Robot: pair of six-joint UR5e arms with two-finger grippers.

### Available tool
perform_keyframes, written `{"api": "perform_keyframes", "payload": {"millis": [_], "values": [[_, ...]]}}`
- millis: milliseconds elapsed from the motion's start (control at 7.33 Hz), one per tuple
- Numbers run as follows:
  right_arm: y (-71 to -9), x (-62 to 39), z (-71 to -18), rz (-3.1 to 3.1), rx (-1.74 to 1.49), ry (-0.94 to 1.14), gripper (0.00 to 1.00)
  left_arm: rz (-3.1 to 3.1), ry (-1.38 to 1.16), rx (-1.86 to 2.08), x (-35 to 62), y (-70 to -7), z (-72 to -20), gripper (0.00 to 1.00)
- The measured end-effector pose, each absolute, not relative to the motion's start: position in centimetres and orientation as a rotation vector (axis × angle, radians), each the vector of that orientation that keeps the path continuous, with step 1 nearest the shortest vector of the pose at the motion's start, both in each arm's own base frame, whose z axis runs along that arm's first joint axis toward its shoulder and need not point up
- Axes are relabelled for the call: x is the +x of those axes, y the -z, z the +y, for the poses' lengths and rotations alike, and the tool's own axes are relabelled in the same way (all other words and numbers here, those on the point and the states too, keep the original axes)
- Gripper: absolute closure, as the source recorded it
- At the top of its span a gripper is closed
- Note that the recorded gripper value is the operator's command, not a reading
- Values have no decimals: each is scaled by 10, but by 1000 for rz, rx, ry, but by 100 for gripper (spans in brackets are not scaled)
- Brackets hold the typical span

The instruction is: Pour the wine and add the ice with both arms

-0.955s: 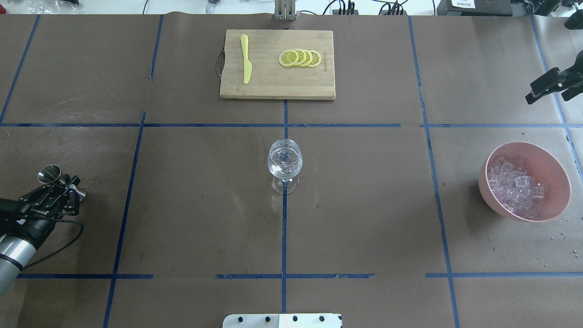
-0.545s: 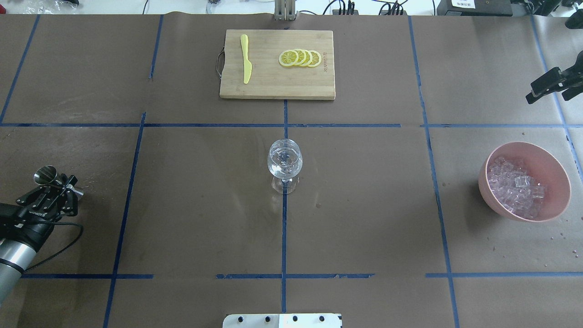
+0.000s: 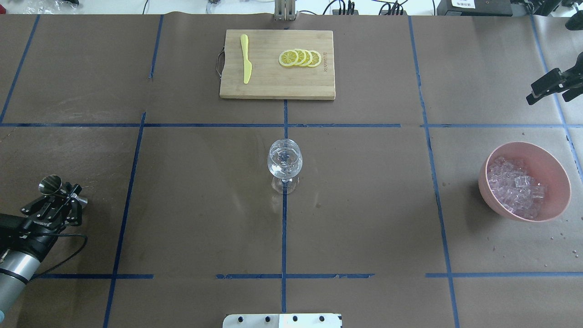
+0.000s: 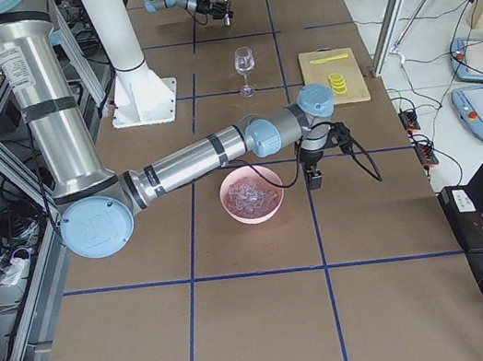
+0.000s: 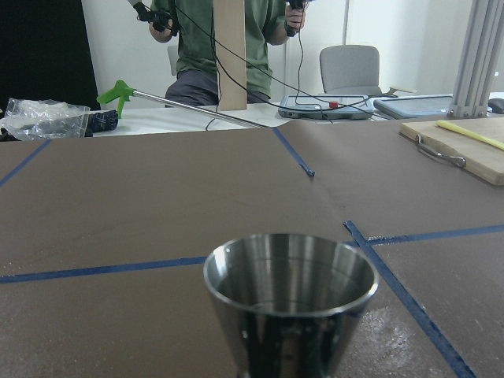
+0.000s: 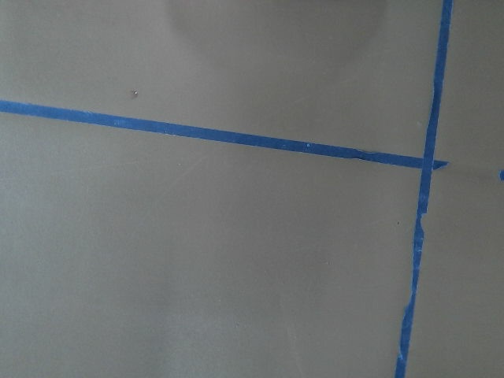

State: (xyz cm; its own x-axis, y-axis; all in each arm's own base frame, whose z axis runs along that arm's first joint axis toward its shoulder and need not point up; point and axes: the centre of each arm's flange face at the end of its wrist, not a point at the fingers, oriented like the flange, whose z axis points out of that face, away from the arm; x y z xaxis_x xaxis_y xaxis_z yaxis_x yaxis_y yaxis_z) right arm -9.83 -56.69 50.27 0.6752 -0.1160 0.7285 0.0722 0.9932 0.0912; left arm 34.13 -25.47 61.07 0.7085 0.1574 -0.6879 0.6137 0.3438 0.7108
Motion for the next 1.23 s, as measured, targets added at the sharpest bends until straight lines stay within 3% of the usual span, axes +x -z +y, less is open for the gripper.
{"api": "perform_keyframes", "payload": {"millis": [136, 545, 682, 818, 955, 1227], "values": [[-503, -98, -567, -823, 57, 106, 0, 769, 334, 1208, 342, -611, -253, 64], [-502, -98, -567, -823, 58, 106, 0, 773, 327, 1204, 344, -611, -251, 56], [-502, -98, -567, -823, 58, 106, 0, 775, 325, 1203, 345, -611, -250, 48], [-502, -98, -567, -823, 59, 106, 0, 777, 323, 1202, 345, -611, -249, 9], [-501, -98, -567, -824, 60, 106, 0, 778, 321, 1200, 346, -611, -249, 0], [-501, -98, -567, -824, 60, 107, 0, 788, 313, 1194, 343, -611, -248, 0]]}}
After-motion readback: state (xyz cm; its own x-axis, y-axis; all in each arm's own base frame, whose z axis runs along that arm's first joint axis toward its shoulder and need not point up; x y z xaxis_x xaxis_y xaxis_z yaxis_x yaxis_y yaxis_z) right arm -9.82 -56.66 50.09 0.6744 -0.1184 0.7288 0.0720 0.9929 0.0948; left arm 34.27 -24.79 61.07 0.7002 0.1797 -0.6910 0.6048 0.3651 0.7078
